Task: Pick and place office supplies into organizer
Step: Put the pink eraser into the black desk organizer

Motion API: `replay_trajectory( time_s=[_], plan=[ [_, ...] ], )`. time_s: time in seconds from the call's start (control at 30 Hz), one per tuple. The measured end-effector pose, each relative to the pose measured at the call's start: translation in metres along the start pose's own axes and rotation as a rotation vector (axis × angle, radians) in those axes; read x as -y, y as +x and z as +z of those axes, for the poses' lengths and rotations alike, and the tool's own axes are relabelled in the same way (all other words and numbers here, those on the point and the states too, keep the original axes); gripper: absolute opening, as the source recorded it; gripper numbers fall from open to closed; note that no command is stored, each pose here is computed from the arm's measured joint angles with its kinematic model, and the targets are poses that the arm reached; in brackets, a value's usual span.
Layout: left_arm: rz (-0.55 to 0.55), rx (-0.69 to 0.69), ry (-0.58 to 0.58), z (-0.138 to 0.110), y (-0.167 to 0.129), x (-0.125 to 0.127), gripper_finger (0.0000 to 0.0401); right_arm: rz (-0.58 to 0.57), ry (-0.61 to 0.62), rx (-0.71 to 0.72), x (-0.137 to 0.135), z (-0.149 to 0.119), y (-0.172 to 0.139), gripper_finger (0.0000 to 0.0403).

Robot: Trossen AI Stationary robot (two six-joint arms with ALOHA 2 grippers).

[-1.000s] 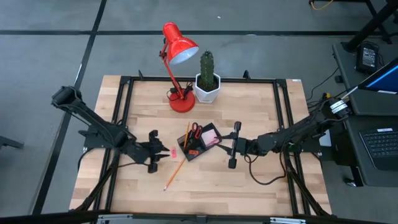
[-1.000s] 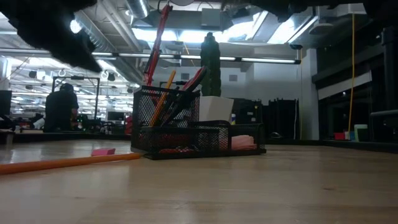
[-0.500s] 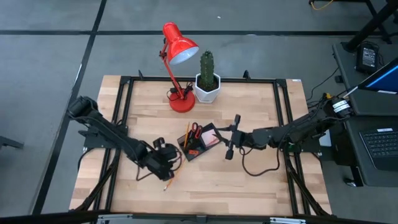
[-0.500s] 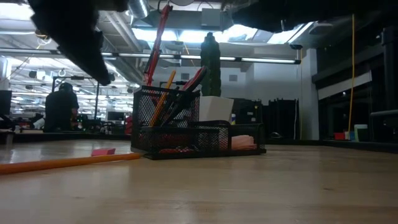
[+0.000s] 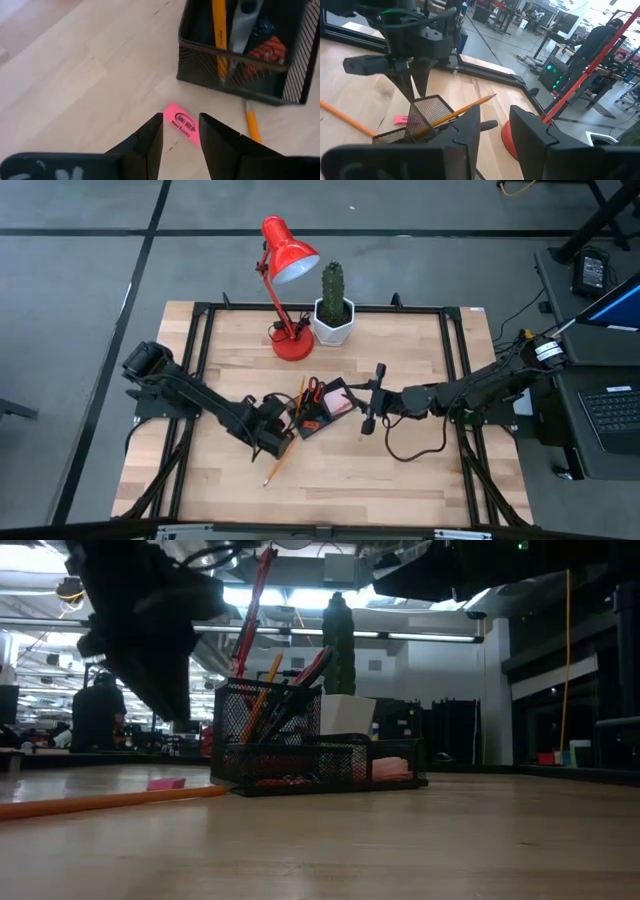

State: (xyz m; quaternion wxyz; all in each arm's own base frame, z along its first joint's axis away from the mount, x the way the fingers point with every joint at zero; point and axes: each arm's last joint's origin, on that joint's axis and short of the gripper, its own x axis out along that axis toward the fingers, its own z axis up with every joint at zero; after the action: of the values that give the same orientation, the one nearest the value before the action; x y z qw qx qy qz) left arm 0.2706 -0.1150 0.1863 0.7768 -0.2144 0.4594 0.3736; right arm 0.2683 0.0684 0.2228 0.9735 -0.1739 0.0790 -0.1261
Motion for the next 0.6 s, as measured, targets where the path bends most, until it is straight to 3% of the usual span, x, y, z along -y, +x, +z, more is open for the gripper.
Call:
replay_trajectory(
  time_s=[0.43, 0.6],
  plan=[
    [0.012, -0.037, -0.161, -0.011, 0.027, 0.015, 0.0119, 0.008, -0.009, -0.017, -0.001, -0.002, 0.000, 0.0108],
    [0.025, -0.049, -0.169, -0.017, 0.038, 0.019, 0.0119, 0.011, -0.014, -0.024, -0.001, -0.003, 0.000, 0.0108]
  ],
)
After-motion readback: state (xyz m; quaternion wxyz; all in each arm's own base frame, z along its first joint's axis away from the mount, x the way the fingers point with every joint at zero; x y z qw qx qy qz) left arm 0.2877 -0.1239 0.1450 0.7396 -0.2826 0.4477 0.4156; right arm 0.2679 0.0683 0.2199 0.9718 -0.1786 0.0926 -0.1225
